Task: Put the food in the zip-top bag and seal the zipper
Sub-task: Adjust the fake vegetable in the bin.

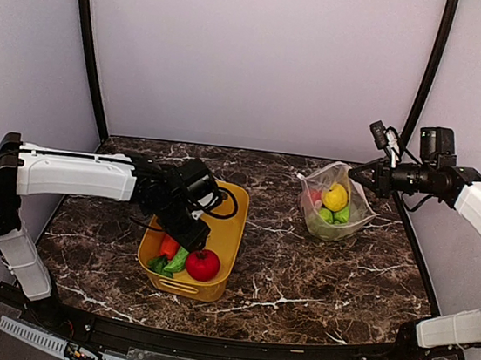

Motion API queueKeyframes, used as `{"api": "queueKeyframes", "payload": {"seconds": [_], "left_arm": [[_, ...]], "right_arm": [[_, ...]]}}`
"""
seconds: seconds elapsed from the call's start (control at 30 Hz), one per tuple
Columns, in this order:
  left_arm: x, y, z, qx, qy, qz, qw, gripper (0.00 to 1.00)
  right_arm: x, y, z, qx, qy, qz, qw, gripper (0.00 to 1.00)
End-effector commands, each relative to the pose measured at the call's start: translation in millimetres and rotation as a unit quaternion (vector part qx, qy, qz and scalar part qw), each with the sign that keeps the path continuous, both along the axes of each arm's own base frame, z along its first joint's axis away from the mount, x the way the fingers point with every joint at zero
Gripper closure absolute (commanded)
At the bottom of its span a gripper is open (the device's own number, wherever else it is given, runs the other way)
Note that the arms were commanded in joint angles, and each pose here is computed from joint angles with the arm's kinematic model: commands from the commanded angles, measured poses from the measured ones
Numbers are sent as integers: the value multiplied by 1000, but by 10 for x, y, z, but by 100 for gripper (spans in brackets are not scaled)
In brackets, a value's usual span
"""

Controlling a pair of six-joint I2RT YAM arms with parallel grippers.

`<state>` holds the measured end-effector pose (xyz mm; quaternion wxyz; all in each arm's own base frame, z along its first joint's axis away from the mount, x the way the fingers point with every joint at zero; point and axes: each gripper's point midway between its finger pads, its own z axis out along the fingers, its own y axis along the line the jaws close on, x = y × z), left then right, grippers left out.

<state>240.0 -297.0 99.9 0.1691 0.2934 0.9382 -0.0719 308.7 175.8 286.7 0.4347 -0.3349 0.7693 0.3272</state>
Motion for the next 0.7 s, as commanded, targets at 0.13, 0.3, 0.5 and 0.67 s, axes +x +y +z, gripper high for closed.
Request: {"api": "queueKeyframes", "payload": {"seconds": [0.13, 0.3, 0.5, 0.67], "left_arm": [[178, -168, 301, -40, -27, 1, 999, 43], [-42, -209, 255, -58, 28, -18, 998, 24], [-281, -219, 189, -85, 66, -37, 994, 18], [-444, -212, 77, -72, 85, -50, 992, 18]], "right_arm": [[-31, -13, 55, 3, -16, -3, 1000, 100], [-40, -19, 46, 2, -18, -4, 1000, 100], [-25, -15, 31, 2, -16, -4, 1000, 100], [-20, -16, 18, 2, -13, -4, 1000, 100]]}}
